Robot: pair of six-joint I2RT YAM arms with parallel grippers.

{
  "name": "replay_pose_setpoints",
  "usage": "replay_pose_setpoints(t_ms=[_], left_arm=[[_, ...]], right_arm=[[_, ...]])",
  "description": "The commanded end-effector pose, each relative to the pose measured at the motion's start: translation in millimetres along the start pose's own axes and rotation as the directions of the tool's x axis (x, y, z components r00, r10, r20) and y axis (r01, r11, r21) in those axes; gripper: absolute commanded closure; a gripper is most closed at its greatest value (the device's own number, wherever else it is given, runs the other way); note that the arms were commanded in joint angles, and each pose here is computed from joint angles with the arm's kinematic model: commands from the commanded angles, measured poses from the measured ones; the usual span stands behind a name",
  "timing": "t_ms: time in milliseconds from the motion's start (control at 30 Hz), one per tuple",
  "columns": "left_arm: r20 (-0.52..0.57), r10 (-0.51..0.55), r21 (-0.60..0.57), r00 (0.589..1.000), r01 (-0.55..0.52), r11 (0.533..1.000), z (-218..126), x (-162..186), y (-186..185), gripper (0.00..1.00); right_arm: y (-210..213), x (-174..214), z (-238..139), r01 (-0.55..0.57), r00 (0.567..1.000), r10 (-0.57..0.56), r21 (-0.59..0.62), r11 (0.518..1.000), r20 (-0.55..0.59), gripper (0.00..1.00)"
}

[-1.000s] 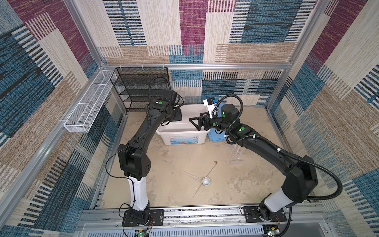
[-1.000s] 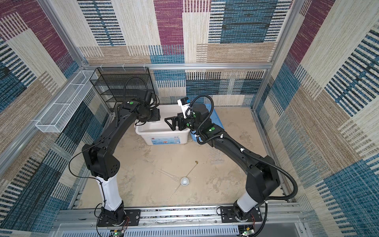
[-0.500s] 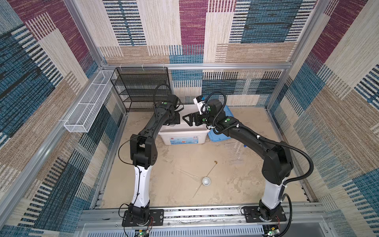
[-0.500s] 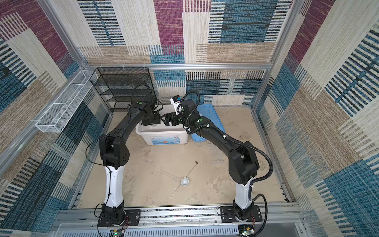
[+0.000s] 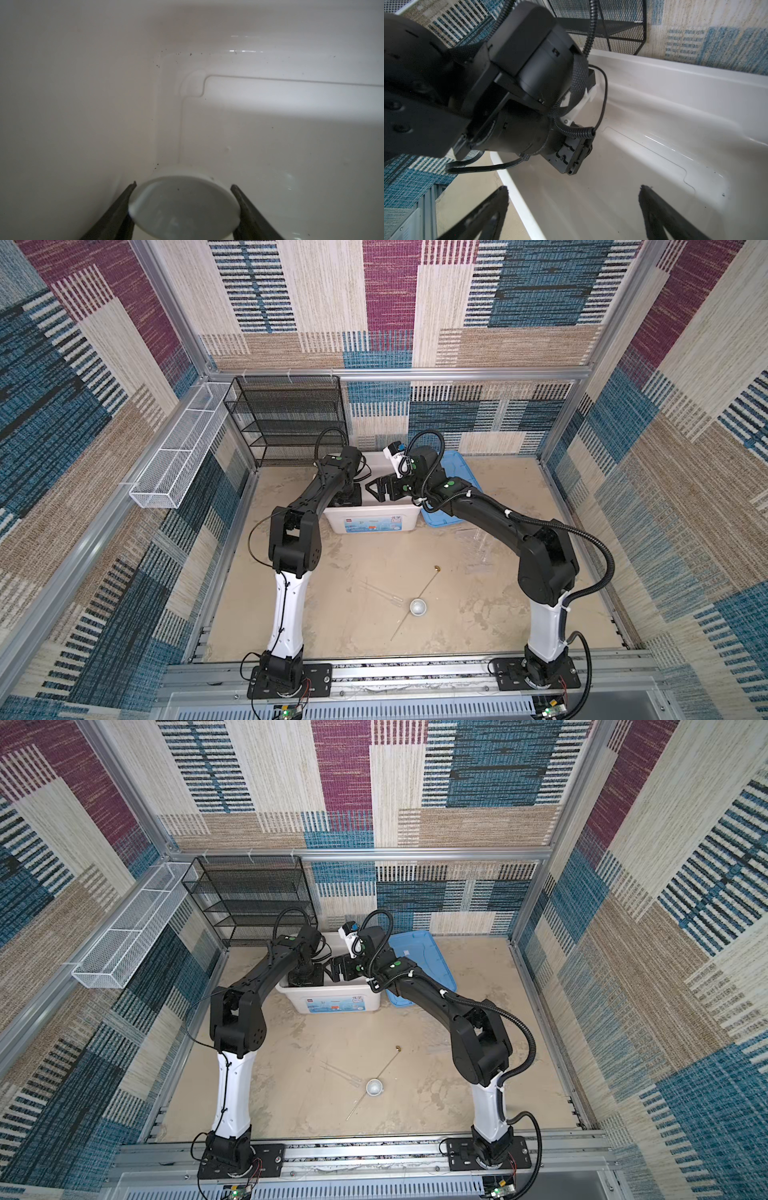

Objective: Organize the chemistry lab equipment
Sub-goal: 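Carry the dish over the bin with the left gripper while the right moves beside it, then lower the dish into the bin and open the left gripper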

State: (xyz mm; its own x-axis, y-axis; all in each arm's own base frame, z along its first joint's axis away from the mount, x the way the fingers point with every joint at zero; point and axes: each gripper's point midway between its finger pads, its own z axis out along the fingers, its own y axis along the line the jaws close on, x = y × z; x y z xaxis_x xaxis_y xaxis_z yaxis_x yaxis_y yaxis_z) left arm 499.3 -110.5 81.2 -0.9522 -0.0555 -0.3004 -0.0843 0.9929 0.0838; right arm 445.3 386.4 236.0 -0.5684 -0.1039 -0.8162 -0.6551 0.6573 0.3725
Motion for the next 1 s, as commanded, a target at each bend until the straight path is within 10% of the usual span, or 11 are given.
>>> replay_pose_setpoints(t_ms=[0, 967], left_arm=[[0.004, 0.014, -0.012, 1.0, -0.014, 1.0, 8.0, -1.7, 1.8, 0.38], [-0.069, -0.004, 0.027, 0.998, 0.006, 1.0, 49.6, 25.8, -6.7, 0.29]], right_arm=[[-0.1, 3.9, 10.1, 0.017, 1.0, -0.017, 0.009, 1.0, -0.017, 0.01], [-5.5, 14.8, 22.6, -0.006, 0.999, 0.007, 0.03, 1.0, -0.034, 0.03]])
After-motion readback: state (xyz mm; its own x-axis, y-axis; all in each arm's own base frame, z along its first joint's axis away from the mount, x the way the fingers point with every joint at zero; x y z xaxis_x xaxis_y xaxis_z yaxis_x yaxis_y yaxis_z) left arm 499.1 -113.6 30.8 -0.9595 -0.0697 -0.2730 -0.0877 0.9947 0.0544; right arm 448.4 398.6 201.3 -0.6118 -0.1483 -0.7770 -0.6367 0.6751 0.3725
